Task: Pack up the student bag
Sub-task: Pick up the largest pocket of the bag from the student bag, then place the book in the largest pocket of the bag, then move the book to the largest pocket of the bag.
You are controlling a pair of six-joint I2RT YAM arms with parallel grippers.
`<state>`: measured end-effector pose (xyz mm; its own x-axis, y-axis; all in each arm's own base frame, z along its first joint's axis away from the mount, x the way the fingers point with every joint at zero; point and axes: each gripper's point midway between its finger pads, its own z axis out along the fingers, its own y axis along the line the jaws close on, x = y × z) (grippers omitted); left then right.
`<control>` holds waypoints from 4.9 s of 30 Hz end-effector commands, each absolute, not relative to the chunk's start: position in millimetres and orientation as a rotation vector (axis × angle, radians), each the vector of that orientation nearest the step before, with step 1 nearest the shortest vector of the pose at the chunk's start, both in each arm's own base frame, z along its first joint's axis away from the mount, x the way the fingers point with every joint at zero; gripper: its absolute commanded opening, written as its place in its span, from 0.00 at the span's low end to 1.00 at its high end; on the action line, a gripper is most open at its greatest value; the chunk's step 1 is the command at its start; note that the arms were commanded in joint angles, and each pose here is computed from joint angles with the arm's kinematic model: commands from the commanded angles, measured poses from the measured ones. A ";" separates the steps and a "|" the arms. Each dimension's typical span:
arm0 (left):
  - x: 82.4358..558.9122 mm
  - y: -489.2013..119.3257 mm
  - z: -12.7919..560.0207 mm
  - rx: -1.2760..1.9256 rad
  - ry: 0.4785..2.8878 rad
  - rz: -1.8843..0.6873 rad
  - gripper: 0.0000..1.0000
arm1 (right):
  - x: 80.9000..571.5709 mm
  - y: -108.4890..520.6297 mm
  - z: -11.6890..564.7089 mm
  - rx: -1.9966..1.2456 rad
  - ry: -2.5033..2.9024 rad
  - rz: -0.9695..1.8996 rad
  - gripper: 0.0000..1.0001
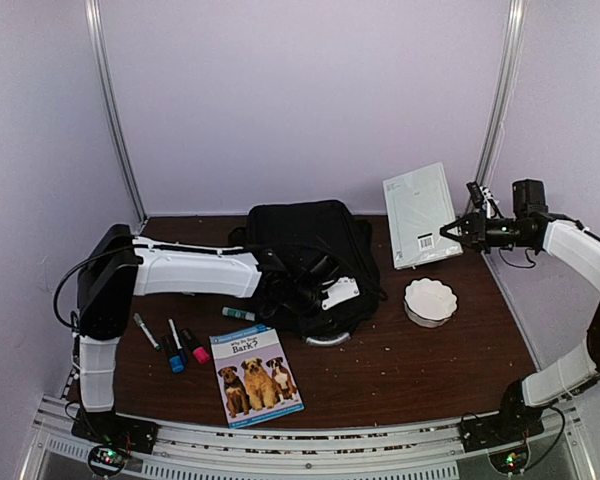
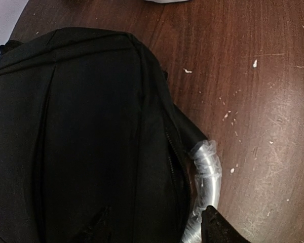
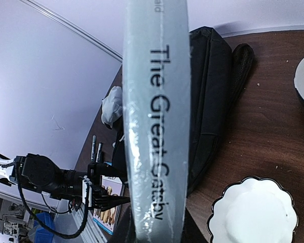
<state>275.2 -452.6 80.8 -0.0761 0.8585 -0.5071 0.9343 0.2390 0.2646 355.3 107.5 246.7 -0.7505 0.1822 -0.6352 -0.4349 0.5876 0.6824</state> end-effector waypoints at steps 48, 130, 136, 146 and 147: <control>412.4 -441.3 277.7 1.054 1.734 -0.162 0.00 | 265.5 136.5 231.1 -0.295 2.273 1.536 0.00; 347.7 -457.2 296.0 1.037 1.642 -0.469 0.00 | 314.8 234.7 182.5 -0.569 2.500 0.950 0.76; 347.5 -460.1 297.5 1.040 1.623 -0.483 0.00 | 275.5 246.3 190.6 -1.016 2.377 0.885 0.44; 354.4 -457.5 313.5 1.010 1.619 -0.572 0.00 | 236.2 263.8 167.3 -1.716 1.954 0.416 0.06; 354.2 -457.3 316.4 1.004 1.616 -0.589 0.00 | 236.9 265.3 162.7 -1.767 1.920 0.357 0.05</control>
